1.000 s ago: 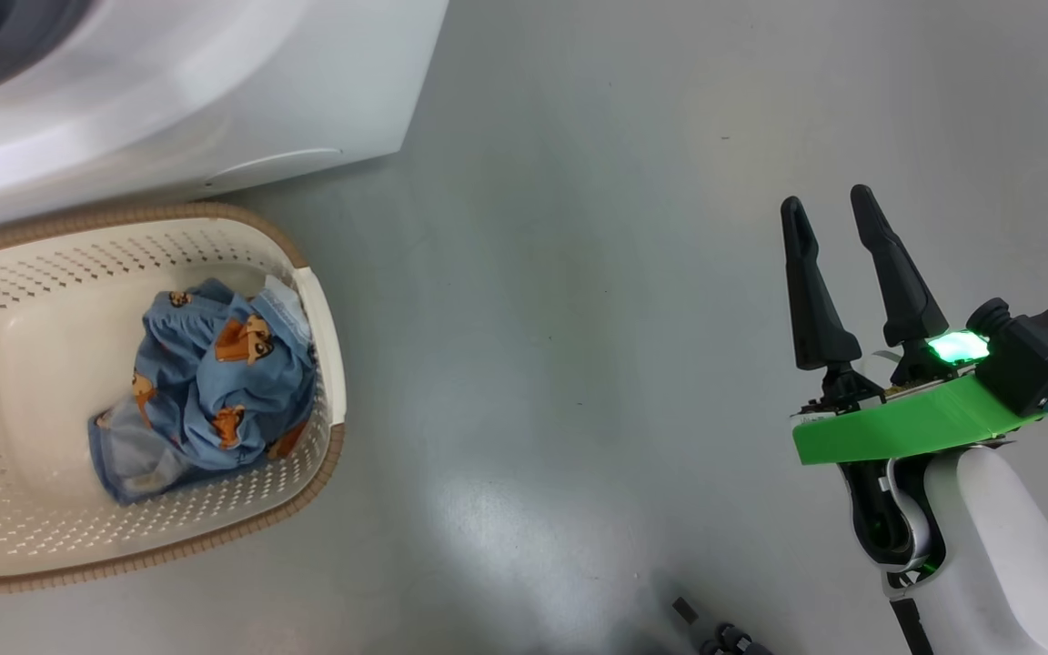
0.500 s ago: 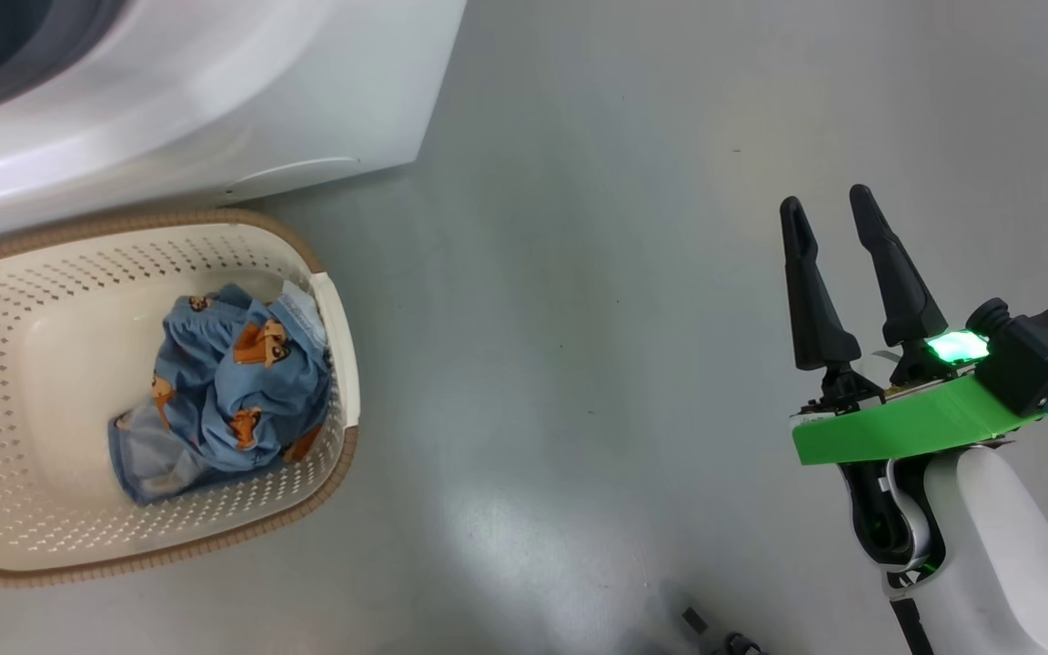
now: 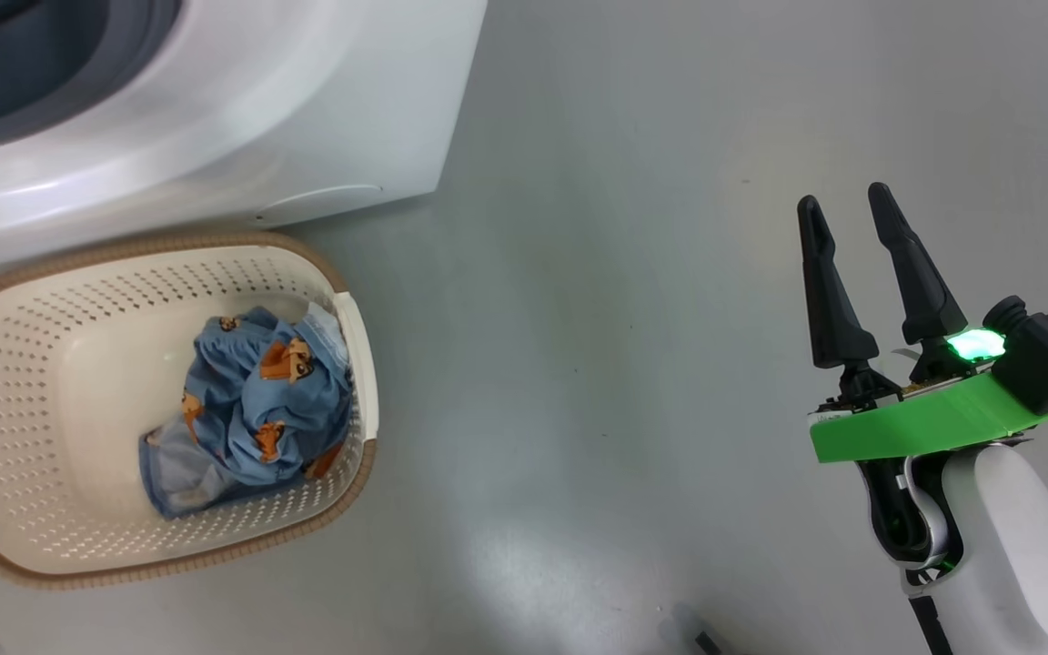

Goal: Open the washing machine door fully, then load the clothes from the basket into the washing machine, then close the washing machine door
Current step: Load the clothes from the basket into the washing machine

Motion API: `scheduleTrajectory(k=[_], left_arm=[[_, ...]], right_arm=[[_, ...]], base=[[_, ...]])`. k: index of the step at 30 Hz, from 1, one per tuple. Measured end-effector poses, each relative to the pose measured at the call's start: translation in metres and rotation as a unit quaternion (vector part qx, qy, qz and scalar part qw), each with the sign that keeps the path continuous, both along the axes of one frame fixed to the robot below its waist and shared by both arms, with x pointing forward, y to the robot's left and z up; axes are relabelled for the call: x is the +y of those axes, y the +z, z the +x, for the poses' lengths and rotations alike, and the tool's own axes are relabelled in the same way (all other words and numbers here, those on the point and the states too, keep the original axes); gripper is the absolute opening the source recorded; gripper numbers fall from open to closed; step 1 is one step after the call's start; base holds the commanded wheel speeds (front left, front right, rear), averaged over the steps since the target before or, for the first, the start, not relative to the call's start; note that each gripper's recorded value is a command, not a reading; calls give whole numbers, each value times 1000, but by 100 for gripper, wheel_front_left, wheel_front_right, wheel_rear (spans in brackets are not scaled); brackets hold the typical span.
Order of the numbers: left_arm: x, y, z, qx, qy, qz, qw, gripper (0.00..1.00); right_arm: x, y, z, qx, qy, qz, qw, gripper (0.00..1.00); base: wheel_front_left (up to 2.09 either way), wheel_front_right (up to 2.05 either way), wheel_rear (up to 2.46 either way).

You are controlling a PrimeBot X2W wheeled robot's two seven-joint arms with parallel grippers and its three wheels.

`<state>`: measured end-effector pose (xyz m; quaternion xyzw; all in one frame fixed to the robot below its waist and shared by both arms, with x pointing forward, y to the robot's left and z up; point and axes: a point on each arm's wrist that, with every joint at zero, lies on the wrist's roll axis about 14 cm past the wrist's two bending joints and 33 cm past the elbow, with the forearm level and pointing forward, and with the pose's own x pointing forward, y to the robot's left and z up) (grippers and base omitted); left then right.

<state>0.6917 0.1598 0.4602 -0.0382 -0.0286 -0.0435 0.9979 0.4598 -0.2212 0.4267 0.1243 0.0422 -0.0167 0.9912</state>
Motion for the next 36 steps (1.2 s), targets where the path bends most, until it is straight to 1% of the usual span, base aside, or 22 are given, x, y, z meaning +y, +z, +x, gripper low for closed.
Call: scheduleTrajectory(k=[8, 12, 21, 29, 36], left_arm=[[6, 0, -30, 2, 4, -13, 1000, 100], [6, -6, -50, 14, -1, -11, 1000, 100], [6, -13, -102, 37, -6, -15, 999, 100], [16, -5, -147, 41, -7, -8, 999, 100], [23, 5, -176, 37, -3, -3, 999, 100]], right_arm=[[2, 15, -1, -17, 9, -4, 1000, 100], [5, 23, -3, -25, 13, -4, 1000, 100], [4, 31, -26, -23, 17, -7, 1000, 100], [6, 43, -45, -31, 26, -10, 999, 100], [10, 50, -58, -38, 34, -11, 999, 100]], base=[[0, 0, 0], [0, 0, 0], [0, 0, 0], [0, 0, 0], [0, 0, 0]])
